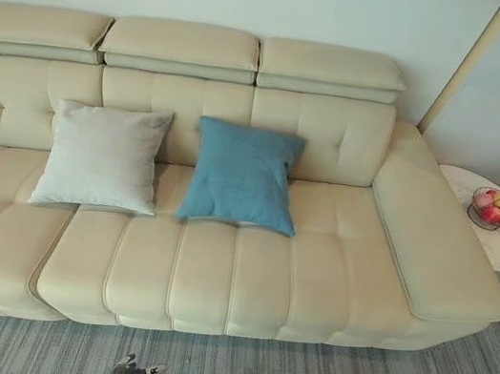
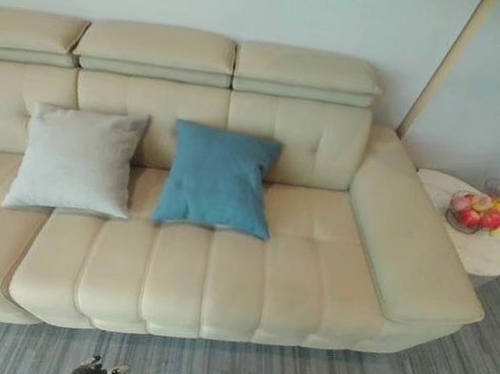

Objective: Pick up cushions and gather them together orderly.

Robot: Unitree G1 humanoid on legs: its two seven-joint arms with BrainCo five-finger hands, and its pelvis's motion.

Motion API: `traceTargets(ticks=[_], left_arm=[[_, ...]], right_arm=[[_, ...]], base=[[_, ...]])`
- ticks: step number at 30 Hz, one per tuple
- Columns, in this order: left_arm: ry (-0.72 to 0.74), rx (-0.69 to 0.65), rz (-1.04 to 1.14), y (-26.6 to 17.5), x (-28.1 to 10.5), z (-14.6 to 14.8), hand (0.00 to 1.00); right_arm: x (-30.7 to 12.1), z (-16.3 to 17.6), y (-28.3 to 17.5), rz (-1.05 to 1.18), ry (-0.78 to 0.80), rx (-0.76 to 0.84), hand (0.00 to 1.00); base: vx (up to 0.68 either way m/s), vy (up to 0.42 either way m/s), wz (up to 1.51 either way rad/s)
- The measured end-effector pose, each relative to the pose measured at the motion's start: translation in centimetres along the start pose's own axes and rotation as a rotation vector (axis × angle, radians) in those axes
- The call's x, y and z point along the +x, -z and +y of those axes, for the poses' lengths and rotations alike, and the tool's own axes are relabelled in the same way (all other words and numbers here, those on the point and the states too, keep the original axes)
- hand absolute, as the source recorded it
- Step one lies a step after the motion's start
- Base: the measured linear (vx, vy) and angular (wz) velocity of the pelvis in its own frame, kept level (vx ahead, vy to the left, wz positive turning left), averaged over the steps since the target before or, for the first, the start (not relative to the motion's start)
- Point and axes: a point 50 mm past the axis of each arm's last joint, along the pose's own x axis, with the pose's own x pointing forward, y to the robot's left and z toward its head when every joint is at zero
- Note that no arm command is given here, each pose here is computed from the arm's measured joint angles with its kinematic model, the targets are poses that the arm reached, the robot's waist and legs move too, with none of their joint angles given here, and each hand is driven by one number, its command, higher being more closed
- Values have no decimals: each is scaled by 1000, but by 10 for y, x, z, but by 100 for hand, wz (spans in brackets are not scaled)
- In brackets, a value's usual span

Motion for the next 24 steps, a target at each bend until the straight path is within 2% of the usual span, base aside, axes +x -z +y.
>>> traceTargets(ticks=[9, 13, 21, 24], left_arm=[[38, 112, -13, -5, 2, -6, 0], [32, 95, -27, -10, 3, -7, 0], [7, 140, -56, -21, 6, 5, 0], [45, 141, -79, -31, 8, -9, 0]], right_arm=[[0, 0, 1, 3, 5, 29, 0], [0, 1, 0, -2, 2, 34, 0], [2, 12, -15, -46, -28, 12, 0], [6, 5, -30, -87, -17, -17, 0]], base=[[-24, 2, -12], [-71, 19, -45], [41, -28, -210], [166, -183, -116]])
